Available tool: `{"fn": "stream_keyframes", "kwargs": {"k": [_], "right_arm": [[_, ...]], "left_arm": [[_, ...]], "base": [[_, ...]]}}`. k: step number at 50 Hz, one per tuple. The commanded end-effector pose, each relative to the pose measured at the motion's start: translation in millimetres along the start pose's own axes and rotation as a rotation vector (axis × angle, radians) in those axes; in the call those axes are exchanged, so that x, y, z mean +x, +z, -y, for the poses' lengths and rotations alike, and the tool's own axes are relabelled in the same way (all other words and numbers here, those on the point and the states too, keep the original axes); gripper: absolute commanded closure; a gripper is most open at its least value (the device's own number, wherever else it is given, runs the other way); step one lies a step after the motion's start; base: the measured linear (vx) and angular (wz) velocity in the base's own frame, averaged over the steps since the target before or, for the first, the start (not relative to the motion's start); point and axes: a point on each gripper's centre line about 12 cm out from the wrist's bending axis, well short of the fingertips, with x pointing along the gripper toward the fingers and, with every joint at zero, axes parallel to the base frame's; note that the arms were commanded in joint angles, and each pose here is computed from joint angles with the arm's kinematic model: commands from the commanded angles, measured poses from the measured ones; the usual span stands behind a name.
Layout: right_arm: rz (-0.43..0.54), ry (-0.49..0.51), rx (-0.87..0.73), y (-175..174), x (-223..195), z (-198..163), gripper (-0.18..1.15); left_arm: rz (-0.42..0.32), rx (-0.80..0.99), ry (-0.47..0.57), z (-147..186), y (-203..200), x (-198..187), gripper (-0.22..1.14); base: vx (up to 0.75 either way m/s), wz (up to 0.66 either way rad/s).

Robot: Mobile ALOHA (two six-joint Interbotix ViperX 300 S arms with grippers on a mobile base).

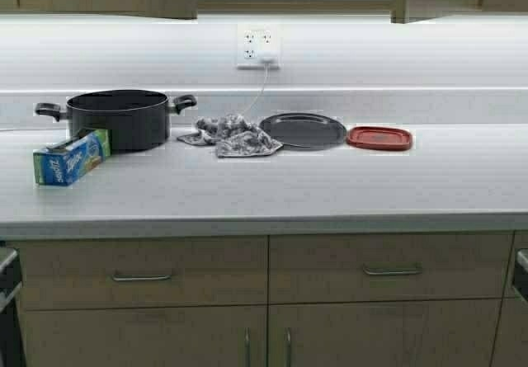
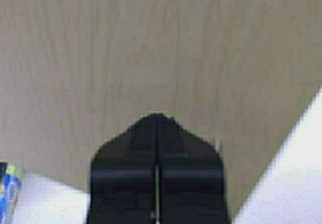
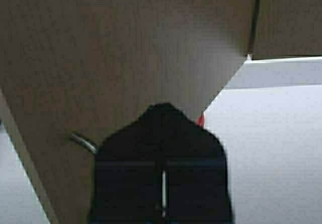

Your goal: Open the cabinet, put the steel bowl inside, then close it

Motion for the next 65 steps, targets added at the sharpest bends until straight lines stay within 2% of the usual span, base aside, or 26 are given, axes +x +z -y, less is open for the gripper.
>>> {"fn": "stream_keyframes", "kwargs": {"k": [1,9,23,34,46,65], "right_arm": [[0.029,0.038,-0.011,19,16,-13,0.91],[0.02,0.097,-0.02,27,46,-37,0.91],[-0.01,0.144,-0.026,37,99,-68,0.91],[-0.021,0.141,-0.026,35,78,-64,0.91],[-0.05,0.139,-0.032,16,45,-57,0.91],[-0.073,0.135,-0.028,6,38,-54,0.91]], "left_arm": [[0.077,-0.001,0.02,1,10,-26,0.86],[0.071,-0.003,0.02,4,-4,-44,0.86],[0.055,-0.009,0.023,4,-13,-41,0.86],[0.044,-0.002,0.023,4,-17,-41,0.86],[0.017,-0.009,0.026,2,-29,-41,0.86],[0.013,-0.012,0.025,3,-34,-48,0.86]], "base": [[0.1,-0.02],[0.08,0.01],[0.04,0.0],[0.0,0.02],[-0.01,0.03],[0.0,0.0]]}}
